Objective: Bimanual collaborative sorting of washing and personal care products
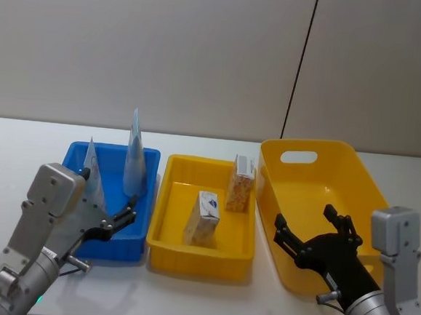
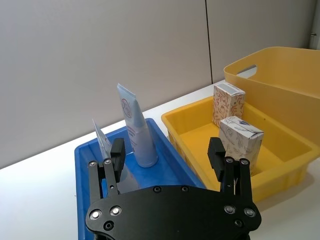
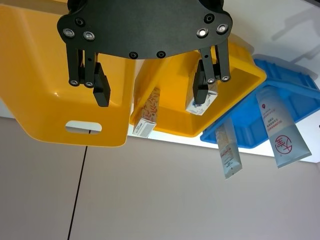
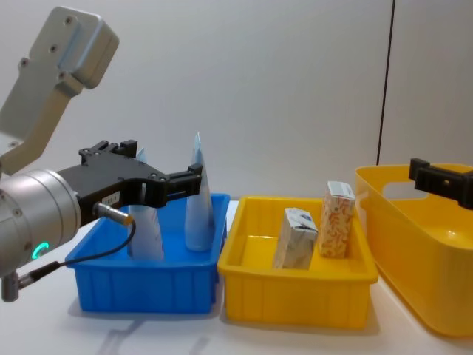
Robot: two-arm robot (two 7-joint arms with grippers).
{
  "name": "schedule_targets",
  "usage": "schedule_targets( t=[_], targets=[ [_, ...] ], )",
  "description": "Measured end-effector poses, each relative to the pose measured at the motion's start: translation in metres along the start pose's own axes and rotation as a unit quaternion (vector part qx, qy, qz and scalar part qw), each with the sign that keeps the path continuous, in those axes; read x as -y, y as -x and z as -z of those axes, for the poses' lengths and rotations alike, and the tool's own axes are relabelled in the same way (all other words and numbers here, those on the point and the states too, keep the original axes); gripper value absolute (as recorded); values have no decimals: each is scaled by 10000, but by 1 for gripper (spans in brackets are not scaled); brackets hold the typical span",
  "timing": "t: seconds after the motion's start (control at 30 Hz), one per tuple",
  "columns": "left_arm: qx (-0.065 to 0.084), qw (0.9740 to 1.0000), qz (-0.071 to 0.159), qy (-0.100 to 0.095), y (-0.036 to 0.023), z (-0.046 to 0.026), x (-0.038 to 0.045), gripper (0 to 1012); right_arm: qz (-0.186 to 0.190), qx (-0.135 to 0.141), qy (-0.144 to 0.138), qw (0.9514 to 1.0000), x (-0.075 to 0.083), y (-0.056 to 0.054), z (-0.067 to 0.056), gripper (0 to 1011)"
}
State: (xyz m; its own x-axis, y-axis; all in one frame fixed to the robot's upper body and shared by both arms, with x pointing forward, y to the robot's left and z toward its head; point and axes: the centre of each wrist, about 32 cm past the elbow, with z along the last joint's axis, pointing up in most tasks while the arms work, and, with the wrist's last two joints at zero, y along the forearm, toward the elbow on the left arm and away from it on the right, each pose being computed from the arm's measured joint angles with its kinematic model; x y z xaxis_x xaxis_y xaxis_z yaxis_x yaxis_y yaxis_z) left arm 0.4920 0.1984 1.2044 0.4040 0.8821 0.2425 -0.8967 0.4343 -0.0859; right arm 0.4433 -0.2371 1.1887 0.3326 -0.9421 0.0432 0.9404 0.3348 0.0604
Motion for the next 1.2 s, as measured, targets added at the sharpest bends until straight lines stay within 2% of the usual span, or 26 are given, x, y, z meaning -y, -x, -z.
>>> schedule_targets(
  t=[0.33,0.47,0.77,0.97,1.2],
  targets=[
    [-14,10000,-12,-21,-5,0,-1,1000,0,0,0,10000,0,0,0,1003],
    [-63,9999,-41,-104,-22,2,-5,1000,0,0,0,10000,0,0,0,1003],
    [-279,9987,-204,-380,-79,-5,-39,1000,0,0,0,10000,0,0,0,1003],
    [-477,9968,-374,-526,-146,-3,-46,1000,0,0,0,10000,0,0,0,1003],
    [-727,9937,-509,-689,-262,34,28,1000,0,0,0,10000,0,0,0,1003]
  ],
)
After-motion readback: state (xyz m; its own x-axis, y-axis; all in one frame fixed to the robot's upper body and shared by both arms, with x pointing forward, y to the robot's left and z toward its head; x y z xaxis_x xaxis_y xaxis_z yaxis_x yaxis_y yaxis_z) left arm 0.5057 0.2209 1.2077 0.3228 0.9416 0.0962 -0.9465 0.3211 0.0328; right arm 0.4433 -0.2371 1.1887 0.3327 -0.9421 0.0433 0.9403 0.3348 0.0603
